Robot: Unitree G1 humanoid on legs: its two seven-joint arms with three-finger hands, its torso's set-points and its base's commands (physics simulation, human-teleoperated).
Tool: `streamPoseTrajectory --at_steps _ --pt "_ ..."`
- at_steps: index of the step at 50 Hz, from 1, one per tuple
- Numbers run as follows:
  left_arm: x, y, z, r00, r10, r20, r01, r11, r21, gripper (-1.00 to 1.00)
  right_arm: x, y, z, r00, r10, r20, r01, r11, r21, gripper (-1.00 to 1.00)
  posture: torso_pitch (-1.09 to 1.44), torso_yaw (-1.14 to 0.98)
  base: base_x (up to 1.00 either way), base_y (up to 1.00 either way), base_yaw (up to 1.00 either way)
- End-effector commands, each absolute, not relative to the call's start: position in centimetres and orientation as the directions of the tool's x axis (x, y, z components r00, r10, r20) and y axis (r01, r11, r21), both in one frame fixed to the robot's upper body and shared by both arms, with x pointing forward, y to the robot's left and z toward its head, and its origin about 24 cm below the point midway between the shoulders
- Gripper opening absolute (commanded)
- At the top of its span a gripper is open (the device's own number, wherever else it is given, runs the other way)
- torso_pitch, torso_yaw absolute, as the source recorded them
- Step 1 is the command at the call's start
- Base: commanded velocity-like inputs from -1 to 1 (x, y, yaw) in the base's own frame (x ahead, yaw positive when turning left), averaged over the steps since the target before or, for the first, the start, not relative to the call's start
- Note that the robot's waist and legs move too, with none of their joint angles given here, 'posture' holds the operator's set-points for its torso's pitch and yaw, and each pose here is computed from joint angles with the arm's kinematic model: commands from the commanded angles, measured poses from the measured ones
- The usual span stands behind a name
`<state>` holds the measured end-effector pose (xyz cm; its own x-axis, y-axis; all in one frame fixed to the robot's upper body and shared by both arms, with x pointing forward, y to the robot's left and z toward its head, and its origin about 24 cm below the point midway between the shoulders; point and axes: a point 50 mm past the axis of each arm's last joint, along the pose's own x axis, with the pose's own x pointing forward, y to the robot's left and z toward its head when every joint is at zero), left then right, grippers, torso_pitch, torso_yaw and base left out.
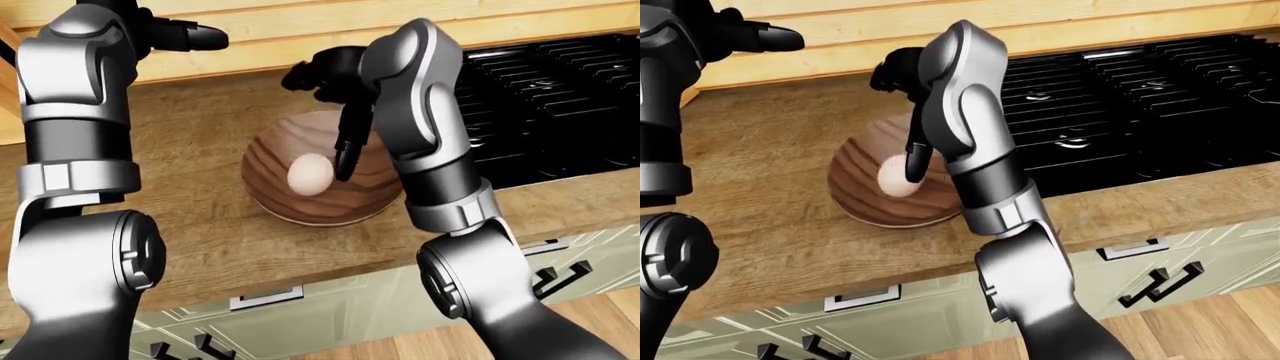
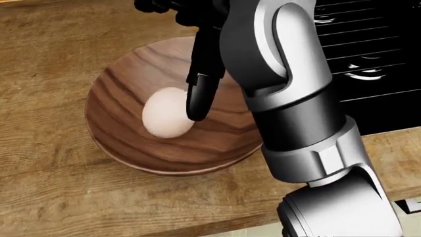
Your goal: Pick the egg from the pan and place it in the bowl.
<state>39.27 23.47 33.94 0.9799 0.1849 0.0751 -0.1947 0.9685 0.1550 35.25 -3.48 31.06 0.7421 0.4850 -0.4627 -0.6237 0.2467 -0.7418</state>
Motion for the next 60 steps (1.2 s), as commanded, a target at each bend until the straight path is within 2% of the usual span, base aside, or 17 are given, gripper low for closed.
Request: streamPoseTrajectory --at_steps 1,9,15,25,32,44,51,54,60 --pt "38.4 23.4 36.6 0.967 0.182 0.181 -0.209 0.966 0.149 1.0 34.6 -3.3 33.1 0.774 0.497 -0.393 -0.562 0.253 -0.788 1.0 0.0 0.0 0.0 0.0 0.0" --pt "38.4 23.4 36.6 0.966 0.182 0.181 -0.209 0.967 0.148 1.0 34.6 -3.9 34.3 0.784 0.499 -0.369 -0.555 0.299 -0.776 1.0 0.0 0.0 0.0 0.0 0.0" --pt "38.4 23.5 36.5 0.966 0.185 0.18 -0.212 0.966 0.146 1.0 35.5 -5.3 35.0 0.809 0.48 -0.339 -0.531 0.351 -0.771 1.0 0.0 0.0 0.0 0.0 0.0" --pt "38.3 23.7 36.3 0.966 0.188 0.179 -0.214 0.966 0.143 1.0 36.8 -7.7 38.1 0.862 0.465 -0.201 -0.444 0.501 -0.743 1.0 0.0 0.0 0.0 0.0 0.0" --pt "38.4 23.8 36.2 0.966 0.189 0.177 -0.215 0.966 0.142 1.0 37.6 -9.5 39.2 0.888 0.442 -0.128 -0.406 0.622 -0.67 1.0 0.0 0.0 0.0 0.0 0.0" --pt "38.5 23.9 36.0 0.966 0.193 0.173 -0.218 0.966 0.141 1.0 38.4 -12.2 38.9 0.905 0.424 -0.047 -0.385 0.765 -0.517 1.0 0.0 0.0 0.0 0.0 0.0" --pt "38.5 23.9 35.8 0.966 0.194 0.171 -0.219 0.965 0.142 1.0 38.7 -14.6 38.5 0.929 0.369 0.019 -0.325 0.839 -0.437 1.0 0.0 0.0 0.0 0.0 0.0" --pt "38.4 23.7 36.2 0.966 0.19 0.175 -0.216 0.966 0.14 1.0 38.7 -15.9 39.0 0.949 0.308 0.073 -0.251 0.874 -0.417 1.0 0.0 0.0 0.0 0.0 0.0" --pt "38.6 23.5 36.1 0.967 0.187 0.172 -0.212 0.967 0.139 1.0 38.9 -17.8 39.0 0.964 0.246 0.099 -0.193 0.908 -0.372 1.0 0.0 0.0 0.0 0.0 0.0"
